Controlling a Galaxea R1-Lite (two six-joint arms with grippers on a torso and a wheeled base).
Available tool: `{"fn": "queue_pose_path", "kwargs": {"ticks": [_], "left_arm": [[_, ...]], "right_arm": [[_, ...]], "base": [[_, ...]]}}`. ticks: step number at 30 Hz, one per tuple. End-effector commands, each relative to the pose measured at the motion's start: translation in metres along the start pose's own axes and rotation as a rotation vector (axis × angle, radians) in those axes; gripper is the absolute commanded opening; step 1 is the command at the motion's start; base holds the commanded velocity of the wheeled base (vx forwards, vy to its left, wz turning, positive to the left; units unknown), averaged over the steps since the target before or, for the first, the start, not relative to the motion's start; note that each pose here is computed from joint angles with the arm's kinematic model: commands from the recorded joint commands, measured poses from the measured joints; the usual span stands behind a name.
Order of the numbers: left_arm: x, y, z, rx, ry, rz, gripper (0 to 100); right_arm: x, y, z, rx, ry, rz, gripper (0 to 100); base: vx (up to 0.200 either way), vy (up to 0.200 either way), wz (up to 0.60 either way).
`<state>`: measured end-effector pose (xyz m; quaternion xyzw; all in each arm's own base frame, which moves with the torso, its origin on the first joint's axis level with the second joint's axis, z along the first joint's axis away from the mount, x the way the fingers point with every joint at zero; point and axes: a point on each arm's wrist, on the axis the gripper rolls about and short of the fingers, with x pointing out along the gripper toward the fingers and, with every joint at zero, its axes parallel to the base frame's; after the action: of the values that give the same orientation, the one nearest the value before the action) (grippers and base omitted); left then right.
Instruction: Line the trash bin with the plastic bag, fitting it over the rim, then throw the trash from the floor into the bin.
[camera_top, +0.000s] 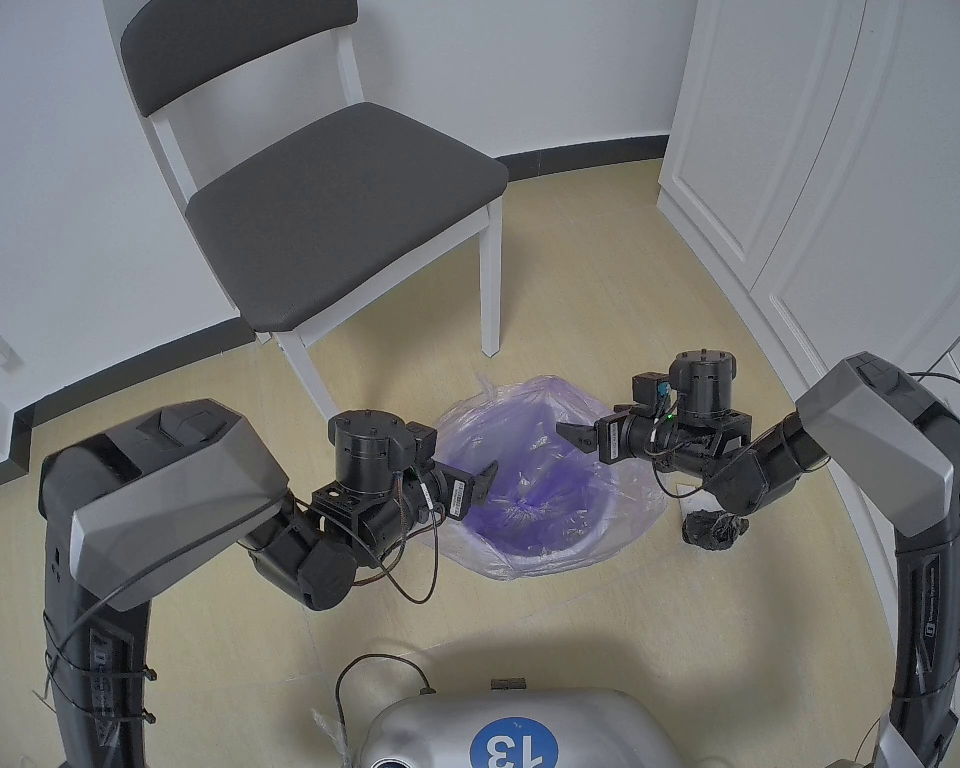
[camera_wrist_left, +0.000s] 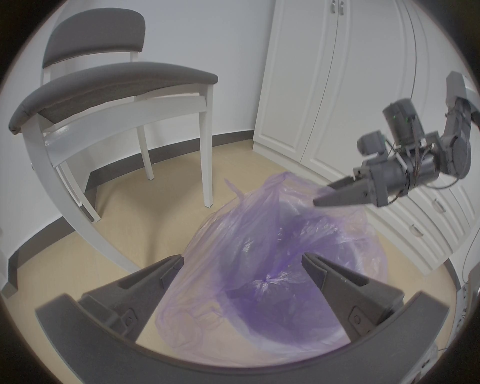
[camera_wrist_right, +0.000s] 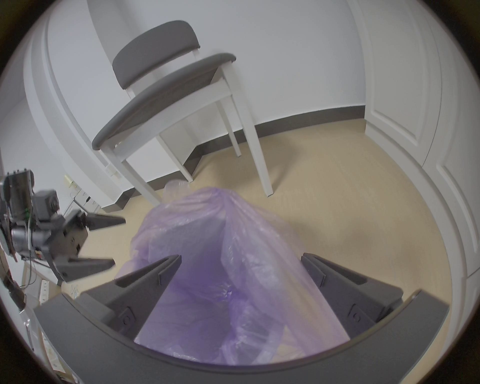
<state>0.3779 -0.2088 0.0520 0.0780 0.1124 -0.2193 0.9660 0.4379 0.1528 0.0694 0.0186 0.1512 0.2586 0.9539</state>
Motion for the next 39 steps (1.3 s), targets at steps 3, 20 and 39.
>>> {"fn": "queue_pose_path", "kwargs": {"ticks": [3, 20, 39], "left_arm": [[0.027, 0.021, -0.003, -0.011, -0.028, 0.059, 100], [0.05, 0.029, 0.007, -0.031, -0.088, 0.132, 100], [0.064, 0.034, 0.024, -0.035, -0.101, 0.164, 100]], "right_arm": [[-0.006, -0.021, 0.003, 0.009, -0.035, -0.049, 100], [-0.018, -0.022, -0.043, 0.016, -0.13, -0.129, 100], [0.013, -0.042, -0.043, 0.105, -0.17, -0.162, 100]], "base": [[0.0, 0.0, 0.0], [0.0, 0.0, 0.0], [0.0, 0.0, 0.0]]}}
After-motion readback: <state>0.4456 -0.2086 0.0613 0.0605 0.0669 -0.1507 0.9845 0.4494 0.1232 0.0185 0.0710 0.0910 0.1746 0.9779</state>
